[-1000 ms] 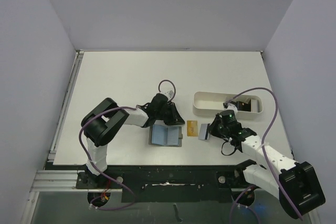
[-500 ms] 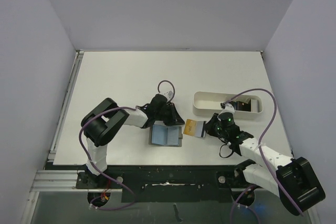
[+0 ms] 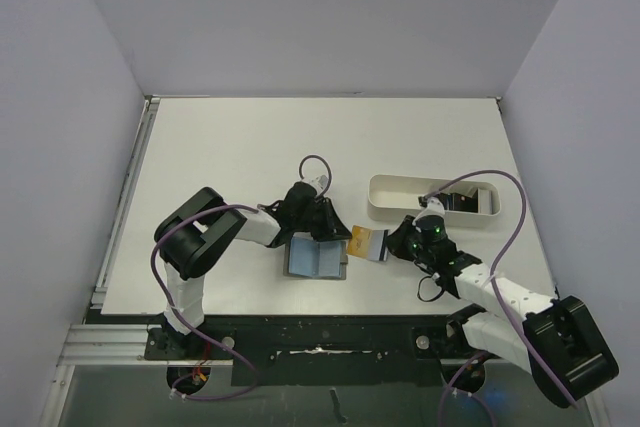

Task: Put the credit cards into the card holder
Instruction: Adjust the credit card at the center of the board.

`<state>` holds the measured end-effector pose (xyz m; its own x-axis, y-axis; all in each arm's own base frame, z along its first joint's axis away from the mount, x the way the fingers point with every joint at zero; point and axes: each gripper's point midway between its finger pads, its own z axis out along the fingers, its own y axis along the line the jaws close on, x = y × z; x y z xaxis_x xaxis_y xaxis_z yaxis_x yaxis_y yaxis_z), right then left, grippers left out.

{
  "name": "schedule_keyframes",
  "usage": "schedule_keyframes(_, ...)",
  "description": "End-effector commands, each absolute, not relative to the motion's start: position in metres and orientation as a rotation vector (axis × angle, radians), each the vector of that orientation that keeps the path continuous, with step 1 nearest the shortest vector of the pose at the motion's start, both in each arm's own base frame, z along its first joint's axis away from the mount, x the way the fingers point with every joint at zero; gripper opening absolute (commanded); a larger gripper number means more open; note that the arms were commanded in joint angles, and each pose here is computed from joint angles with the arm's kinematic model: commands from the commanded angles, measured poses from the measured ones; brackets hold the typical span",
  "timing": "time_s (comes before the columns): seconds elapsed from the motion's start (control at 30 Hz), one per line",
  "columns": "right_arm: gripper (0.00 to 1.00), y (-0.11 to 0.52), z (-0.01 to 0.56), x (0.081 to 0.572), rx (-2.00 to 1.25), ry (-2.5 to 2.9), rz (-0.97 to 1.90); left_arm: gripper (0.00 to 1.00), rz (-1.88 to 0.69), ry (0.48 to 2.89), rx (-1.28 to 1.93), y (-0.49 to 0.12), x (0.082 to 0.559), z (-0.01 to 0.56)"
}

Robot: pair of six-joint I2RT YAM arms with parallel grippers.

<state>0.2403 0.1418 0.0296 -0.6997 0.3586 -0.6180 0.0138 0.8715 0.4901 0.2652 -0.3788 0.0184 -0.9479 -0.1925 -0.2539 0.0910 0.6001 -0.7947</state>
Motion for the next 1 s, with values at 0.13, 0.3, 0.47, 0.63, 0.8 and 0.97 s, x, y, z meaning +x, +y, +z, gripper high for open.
schedule_keyframes(0.13,0.0,0.139,0.039,0.237,0.165,2.338,0.562,0.02,-1.232,2.538,-0.04,-0.371,0.263,0.005)
schedule_keyframes(0.3,0.0,0.105,0.028,0.231,0.245,2.487,0.419,0.02,-1.222,2.529,-0.024,-0.368,0.273,0.004)
schedule_keyframes(0.47,0.0,0.1,0.028,0.239,0.217,2.53,0.403,0.02,-1.207,2.533,-0.025,-0.364,0.279,-0.001)
schedule_keyframes(0.63,0.0,0.106,0.021,0.244,0.151,2.577,0.406,0.02,-1.194,2.544,-0.003,-0.366,0.28,-0.005)
schedule_keyframes(0.8,0.0,0.116,0.012,0.245,0.082,2.611,0.406,0.03,-1.204,2.558,0.014,-0.371,0.277,-0.009)
schedule_keyframes(0.97,0.0,0.131,0.008,0.243,-0.025,2.633,0.405,0.03,-1.202,2.565,0.018,-0.373,0.276,-0.012)
